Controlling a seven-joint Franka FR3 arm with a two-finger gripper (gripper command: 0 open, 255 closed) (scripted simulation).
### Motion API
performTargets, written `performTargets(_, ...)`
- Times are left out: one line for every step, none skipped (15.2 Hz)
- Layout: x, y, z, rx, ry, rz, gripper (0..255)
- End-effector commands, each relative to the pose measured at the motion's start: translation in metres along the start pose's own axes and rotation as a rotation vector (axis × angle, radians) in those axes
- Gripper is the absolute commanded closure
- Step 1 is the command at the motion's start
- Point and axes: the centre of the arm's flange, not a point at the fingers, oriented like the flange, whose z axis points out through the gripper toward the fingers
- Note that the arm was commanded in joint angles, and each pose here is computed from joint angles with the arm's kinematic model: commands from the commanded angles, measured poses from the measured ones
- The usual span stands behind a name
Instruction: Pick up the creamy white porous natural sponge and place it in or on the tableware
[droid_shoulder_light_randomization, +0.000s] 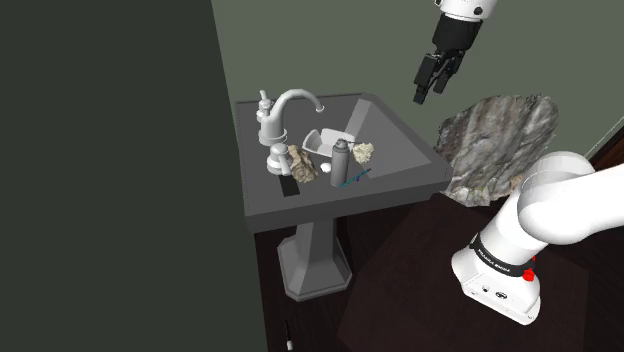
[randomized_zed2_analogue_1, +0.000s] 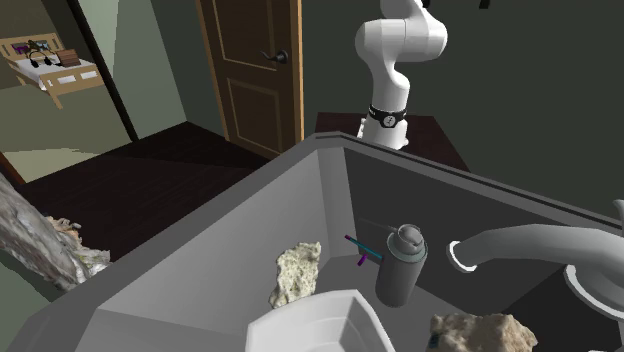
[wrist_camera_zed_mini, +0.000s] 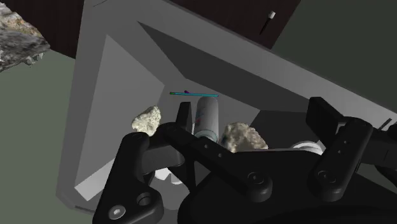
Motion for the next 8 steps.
performTargets(0.0,0.0,0.0,0.0,0.0,0.0,0)
performTargets(0.01,0.0,0.01,-0.007,-0.006,0.023,0)
performTargets(0.019,0.0,0.02,-0.014,-0.012,0.046,0)
performTargets(0.029,0.001,0.03,-0.021,-0.018,0.069,0)
performTargets(0.038,0.002,0.04,-0.028,-0.024,0.093,0)
performTargets(0.047,0.003,0.05,-0.035,-0.03,0.116,0)
performTargets(0.056,0.004,0.06,-0.042,-0.036,0.139,0)
performTargets(0.066,0.006,0.071,-0.049,-0.042,0.162,0)
